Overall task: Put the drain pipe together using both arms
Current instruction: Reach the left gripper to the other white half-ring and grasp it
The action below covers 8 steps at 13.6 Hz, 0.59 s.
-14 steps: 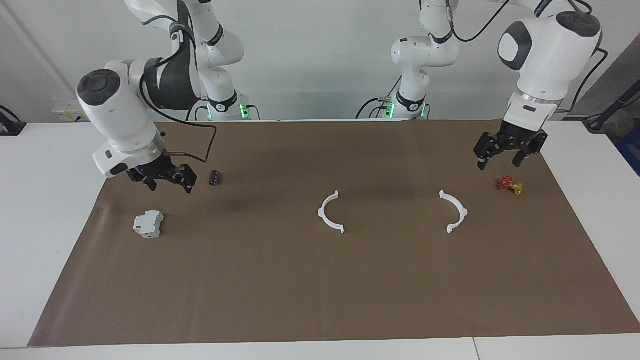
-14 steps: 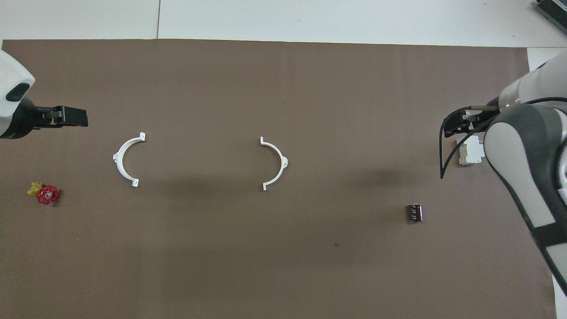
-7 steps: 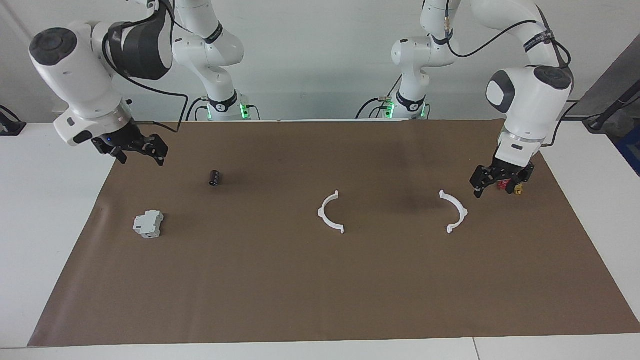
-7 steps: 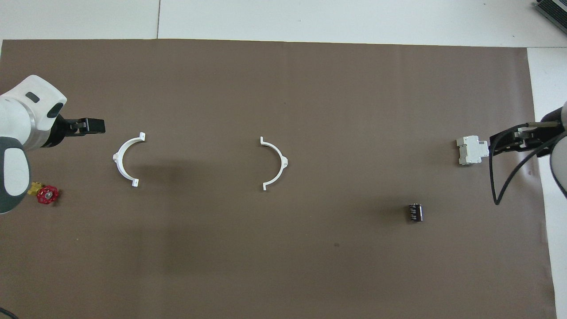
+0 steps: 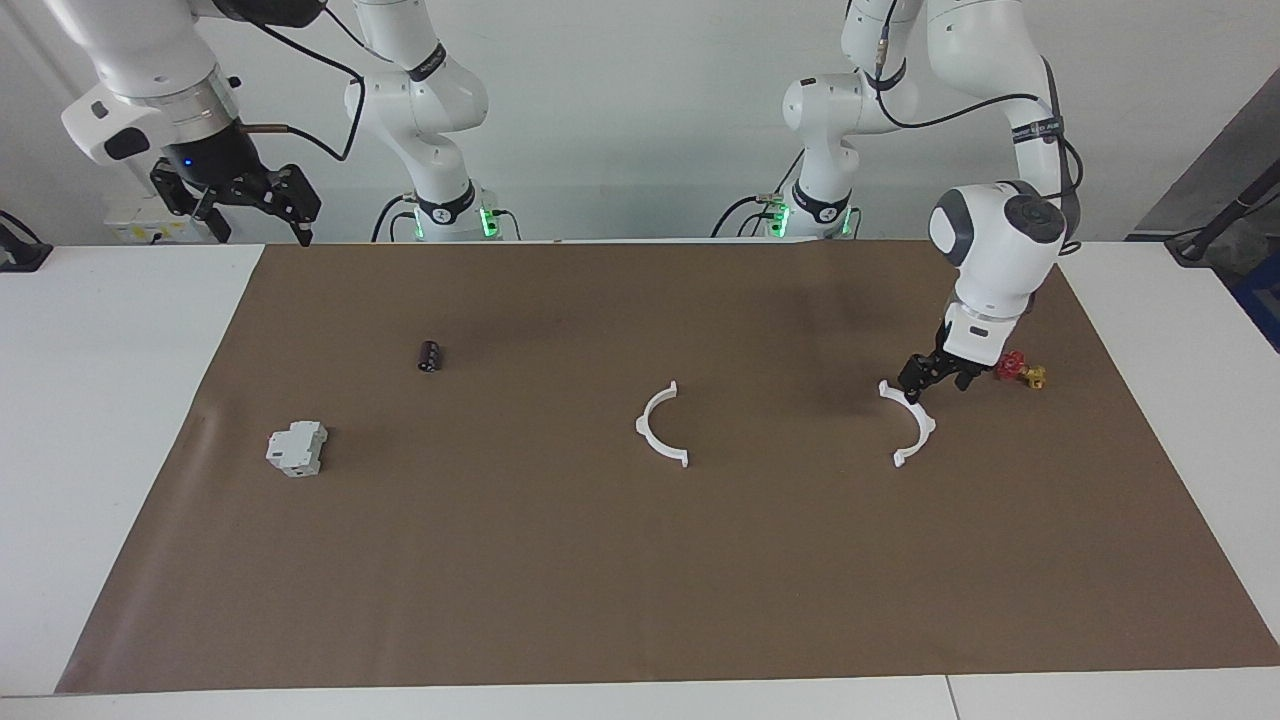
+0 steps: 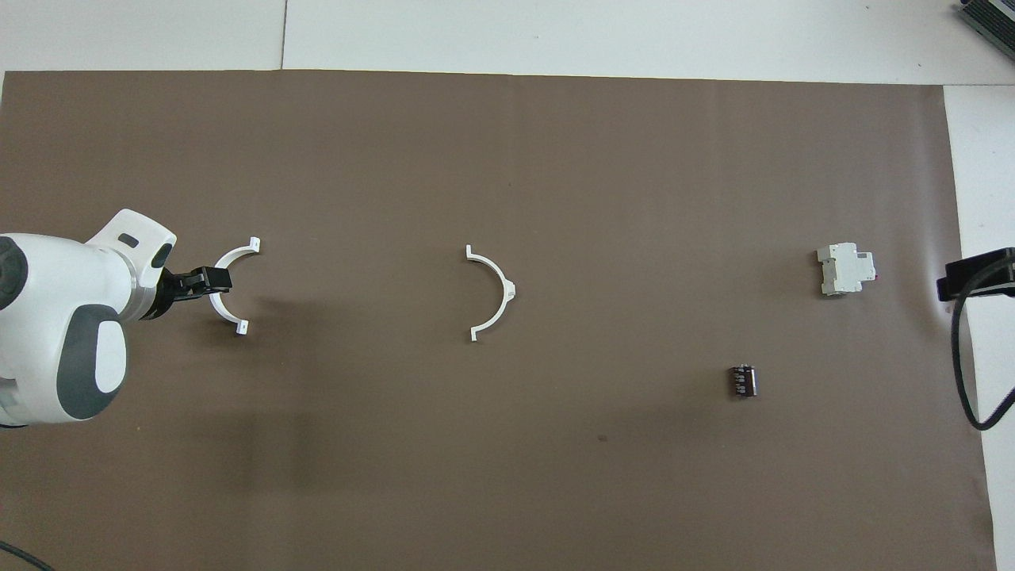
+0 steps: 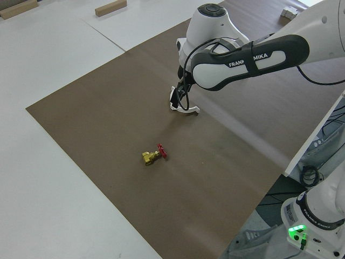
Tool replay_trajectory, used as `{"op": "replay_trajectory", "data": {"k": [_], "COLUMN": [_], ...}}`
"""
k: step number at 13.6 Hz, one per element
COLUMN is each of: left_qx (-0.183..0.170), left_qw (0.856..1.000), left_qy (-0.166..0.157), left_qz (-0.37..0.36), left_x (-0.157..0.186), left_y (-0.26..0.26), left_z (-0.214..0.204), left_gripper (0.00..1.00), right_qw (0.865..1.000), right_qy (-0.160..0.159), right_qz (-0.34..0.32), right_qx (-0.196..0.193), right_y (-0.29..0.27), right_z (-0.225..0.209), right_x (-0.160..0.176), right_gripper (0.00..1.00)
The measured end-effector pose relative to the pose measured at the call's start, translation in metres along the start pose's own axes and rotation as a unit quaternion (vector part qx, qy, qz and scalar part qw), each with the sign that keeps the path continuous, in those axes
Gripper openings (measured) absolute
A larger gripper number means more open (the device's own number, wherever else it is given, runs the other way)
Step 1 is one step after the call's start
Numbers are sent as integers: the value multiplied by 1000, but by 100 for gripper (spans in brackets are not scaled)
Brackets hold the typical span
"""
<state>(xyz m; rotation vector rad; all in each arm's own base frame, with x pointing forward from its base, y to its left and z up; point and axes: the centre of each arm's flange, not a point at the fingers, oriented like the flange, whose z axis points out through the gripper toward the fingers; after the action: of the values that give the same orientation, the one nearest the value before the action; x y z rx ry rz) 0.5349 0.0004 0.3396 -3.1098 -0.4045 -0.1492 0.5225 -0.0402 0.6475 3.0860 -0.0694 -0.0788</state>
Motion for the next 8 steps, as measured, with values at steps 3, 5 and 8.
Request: {"op": "replay_trajectory", "data": {"k": [3, 5, 8], "left_qx": [2, 2, 2], "left_qw": [998, 997, 996], "left_qy": [-11, -11, -8], "left_qz": [-55, -81, -94], "left_x": [-15, -16, -16], "left_y": [4, 9, 10], "left_z": [20, 22, 22], "left_gripper": [100, 100, 100], "right_qw": [1000, 1000, 999], "right_qy": [-5, -6, -8], "right_qz": [-2, -3, 1], "right_qx": [2, 2, 32], "right_y": [-3, -3, -14], "right_z": [4, 5, 8], "right_x": [2, 2, 4], "right_gripper": [100, 100, 100]}}
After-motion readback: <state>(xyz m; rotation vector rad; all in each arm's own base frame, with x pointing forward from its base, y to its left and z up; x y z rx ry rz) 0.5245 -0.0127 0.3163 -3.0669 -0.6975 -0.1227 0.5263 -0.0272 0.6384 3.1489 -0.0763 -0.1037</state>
